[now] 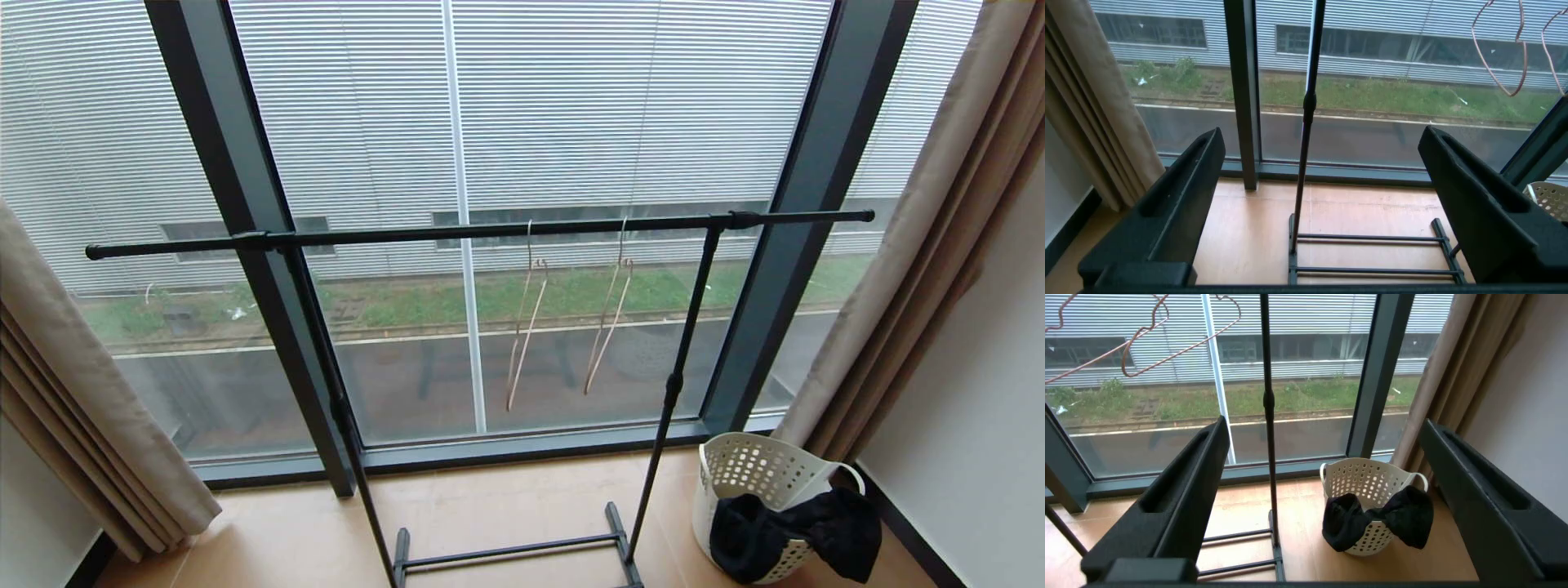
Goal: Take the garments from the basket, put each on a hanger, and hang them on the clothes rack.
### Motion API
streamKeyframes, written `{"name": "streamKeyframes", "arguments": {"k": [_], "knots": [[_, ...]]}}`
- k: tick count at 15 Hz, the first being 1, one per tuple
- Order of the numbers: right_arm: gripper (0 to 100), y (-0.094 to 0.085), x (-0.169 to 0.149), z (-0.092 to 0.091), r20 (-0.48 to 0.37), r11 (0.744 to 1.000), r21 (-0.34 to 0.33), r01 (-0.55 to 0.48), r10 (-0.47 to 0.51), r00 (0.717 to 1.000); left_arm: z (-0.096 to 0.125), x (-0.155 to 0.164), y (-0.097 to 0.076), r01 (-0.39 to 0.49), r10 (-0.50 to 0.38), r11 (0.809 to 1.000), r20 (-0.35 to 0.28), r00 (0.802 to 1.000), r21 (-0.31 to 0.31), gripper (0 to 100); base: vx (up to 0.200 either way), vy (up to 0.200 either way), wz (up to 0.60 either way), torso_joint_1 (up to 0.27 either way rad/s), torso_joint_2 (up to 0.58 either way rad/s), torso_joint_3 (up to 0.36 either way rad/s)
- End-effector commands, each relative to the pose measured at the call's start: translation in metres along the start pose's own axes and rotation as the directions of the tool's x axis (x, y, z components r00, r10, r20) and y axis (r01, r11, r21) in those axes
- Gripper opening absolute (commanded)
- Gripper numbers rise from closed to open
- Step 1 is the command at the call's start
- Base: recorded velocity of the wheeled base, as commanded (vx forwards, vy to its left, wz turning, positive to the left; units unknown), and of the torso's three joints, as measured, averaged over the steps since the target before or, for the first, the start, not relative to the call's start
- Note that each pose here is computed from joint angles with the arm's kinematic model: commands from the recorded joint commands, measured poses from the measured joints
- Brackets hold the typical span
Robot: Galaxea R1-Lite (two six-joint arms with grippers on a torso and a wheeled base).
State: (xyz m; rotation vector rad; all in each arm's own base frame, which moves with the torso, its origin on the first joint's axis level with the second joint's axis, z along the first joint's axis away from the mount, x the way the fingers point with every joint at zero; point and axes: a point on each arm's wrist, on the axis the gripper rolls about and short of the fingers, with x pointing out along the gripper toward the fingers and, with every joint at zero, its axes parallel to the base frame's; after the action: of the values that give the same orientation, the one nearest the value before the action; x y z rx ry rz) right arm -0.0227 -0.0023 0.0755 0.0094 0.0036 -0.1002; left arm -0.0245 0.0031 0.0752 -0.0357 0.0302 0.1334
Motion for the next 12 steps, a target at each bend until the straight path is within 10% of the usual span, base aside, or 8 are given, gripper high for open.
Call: {"name": "streamKeyframes", "arguments": {"k": [1, 12], "knots": [[100, 0.0, 0.0001, -0.0001, -0.002, 1.0, 0.002, 0.001, -0.001, 1.0, 0.0, 0.0001, 0.0, -0.001, 0.001, 1.0, -0.001, 1.0, 0.0, 100, 0.0, 0.0, 0.0, 0.0, 0.0, 0.0], [100, 0.0, 0.0, -0.0002, -0.005, 1.0, -0.018, -0.002, 0.002, 1.0, 0.0002, 0.0001, 0.0, -0.001, 0.001, 1.0, 0.001, 1.0, 0.001, 100, 0.0, 0.0, 0.0, 0.0, 0.0, 0.0]]}}
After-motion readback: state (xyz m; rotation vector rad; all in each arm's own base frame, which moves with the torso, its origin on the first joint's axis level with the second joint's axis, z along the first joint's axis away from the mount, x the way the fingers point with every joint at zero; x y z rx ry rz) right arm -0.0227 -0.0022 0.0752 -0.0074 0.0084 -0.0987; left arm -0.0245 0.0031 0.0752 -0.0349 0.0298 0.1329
